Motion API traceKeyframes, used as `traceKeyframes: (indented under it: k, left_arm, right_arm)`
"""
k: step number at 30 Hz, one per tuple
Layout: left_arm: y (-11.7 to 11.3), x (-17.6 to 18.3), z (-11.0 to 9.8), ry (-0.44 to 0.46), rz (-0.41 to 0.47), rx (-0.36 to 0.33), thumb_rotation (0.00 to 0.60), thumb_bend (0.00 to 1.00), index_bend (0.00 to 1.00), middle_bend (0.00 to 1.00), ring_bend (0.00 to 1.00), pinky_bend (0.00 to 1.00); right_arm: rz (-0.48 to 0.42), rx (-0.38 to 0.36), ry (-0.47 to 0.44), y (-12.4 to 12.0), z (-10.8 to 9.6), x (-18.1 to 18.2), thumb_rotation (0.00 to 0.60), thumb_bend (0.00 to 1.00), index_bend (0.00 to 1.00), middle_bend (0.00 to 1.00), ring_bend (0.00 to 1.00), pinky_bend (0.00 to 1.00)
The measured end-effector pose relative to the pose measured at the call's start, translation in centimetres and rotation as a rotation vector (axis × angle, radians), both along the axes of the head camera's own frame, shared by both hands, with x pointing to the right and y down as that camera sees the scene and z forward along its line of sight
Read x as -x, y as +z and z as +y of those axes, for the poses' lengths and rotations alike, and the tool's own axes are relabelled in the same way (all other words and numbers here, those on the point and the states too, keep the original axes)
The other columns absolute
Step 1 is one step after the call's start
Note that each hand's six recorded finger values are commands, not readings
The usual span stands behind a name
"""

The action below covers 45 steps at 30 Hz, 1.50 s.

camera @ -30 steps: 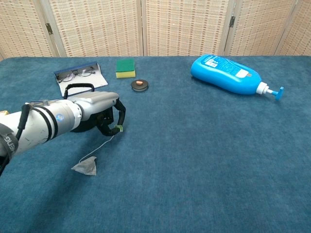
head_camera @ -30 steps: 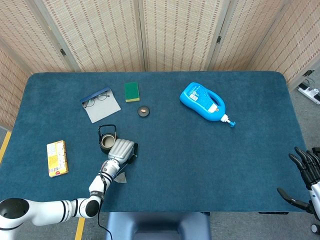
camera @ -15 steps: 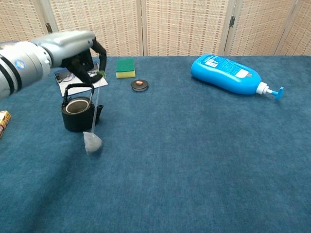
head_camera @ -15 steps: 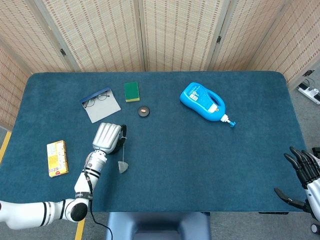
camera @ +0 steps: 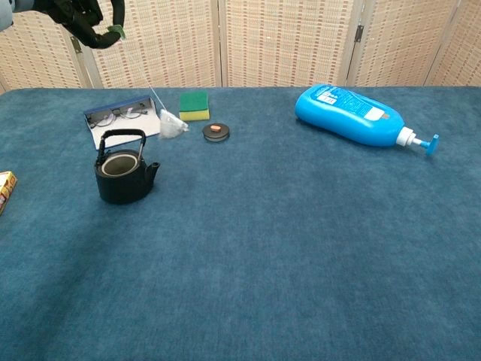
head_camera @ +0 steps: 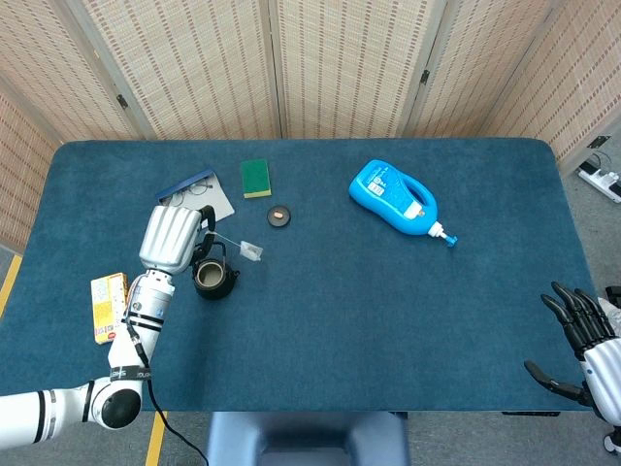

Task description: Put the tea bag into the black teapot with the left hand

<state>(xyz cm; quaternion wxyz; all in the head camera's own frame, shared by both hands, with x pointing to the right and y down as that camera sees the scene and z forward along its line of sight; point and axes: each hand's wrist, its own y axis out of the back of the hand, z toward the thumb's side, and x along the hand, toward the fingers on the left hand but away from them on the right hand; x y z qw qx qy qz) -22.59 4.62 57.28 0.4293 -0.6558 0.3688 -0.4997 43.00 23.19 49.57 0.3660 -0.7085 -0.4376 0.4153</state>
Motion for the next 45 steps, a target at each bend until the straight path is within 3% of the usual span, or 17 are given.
traceKeyframes:
  k: [7,30,39,45]
  left_arm:
    - [0.5,1.5,-0.3,-0.010,0.006,0.005,0.600,0.60,0.69,1.00,1.00,1.00]
    - [4.5,3.6,2.2,-0.005,0.001,0.099,0.600,0.60,0.68,1.00,1.00,1.00]
    - [5.9,9.1,6.1,-0.095,0.014,0.169,0.600,0.60,0.68,1.00,1.00,1.00]
    - [7.6,9.8,8.8,-0.125,0.107,0.263,0.600,0.62,0.69,1.00,1.00,1.00]
  right_arm:
    - [0.012,0.008,0.013,0.4,-0.3,0.0,0.600,0.25,0.00,0.00,0.00,0.00]
    - [0.024,0.022,0.022,0.9,-0.7,0.0,0.600,0.25,0.00,0.00,0.00,0.00]
    - [0.024,0.023,0.019,1.0,-0.6,0.0,0.600,0.25,0.00,0.00,0.00,0.00]
    - [0.029,0.035,-0.006,1.4,-0.5,0.8,0.600,0.25,0.00,0.00,0.00,0.00]
